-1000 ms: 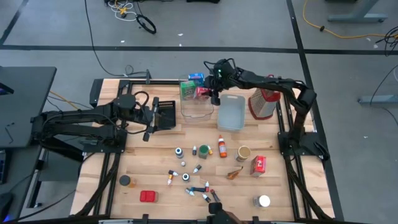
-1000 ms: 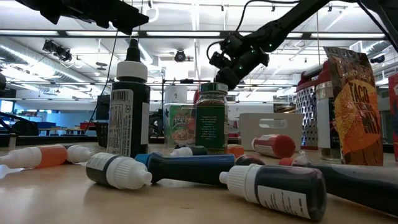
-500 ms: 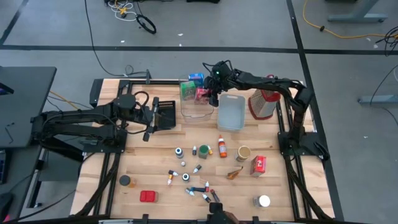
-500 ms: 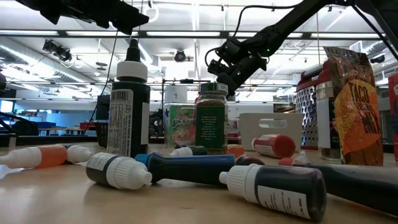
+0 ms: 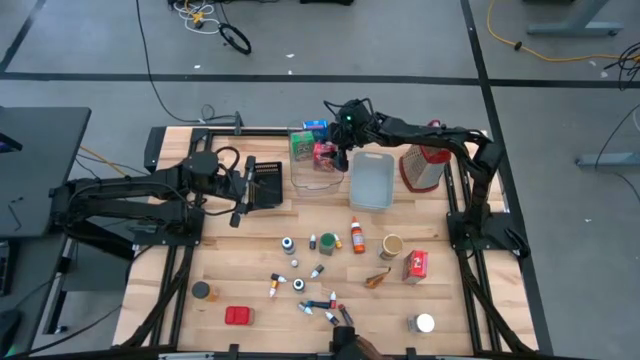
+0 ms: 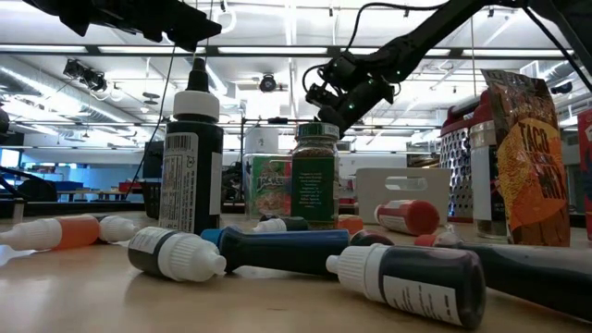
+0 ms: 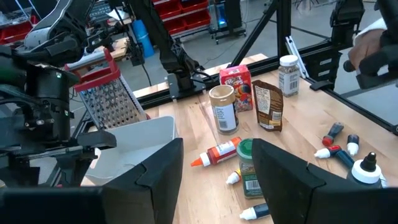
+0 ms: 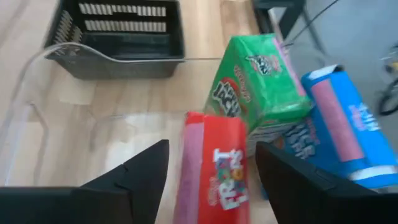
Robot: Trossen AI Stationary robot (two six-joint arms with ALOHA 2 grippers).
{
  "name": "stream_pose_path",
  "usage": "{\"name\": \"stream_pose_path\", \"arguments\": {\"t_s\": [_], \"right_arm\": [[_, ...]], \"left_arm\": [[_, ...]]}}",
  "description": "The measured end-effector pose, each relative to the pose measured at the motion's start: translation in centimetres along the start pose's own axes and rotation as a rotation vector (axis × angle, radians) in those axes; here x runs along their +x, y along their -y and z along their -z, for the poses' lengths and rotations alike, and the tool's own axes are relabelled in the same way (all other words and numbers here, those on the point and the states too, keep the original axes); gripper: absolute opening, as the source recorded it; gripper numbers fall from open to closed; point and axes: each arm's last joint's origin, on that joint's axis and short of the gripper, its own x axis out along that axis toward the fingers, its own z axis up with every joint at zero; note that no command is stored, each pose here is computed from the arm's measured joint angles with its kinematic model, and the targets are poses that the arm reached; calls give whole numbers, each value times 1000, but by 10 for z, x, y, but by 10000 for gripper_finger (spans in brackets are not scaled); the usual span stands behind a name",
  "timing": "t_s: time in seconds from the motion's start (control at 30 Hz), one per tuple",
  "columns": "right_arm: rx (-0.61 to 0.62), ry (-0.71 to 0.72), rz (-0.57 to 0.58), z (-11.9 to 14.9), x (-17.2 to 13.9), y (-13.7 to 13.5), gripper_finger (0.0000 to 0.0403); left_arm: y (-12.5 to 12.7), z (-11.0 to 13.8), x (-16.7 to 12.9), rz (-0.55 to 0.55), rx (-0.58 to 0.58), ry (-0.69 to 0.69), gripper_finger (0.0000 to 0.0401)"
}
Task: Pick & Place Kitchen Items
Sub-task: Put the red cereal box into the transparent bin
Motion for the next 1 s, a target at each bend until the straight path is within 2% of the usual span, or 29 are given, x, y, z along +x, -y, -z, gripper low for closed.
{"name": "stream_pose_path", "arguments": {"t_s": [0.1,0.23,0.43,0.8,1.0], "right_arm": [[-35,-7,77,-9,-8,-3,251],[-39,32,93,-24,-27,-10,251],[101,111,59,-54,-61,-40,251],[38,46,-202,-82,-95,-151,251],[-6,-57,-211,-81,-101,-213,251]], "left_arm": [[0,0,0,0,0,0,201],[0,0,0,0,0,0,200],[0,0,0,0,0,0,201],[0,0,0,0,0,0,201],[0,0,0,0,0,0,200]]}}
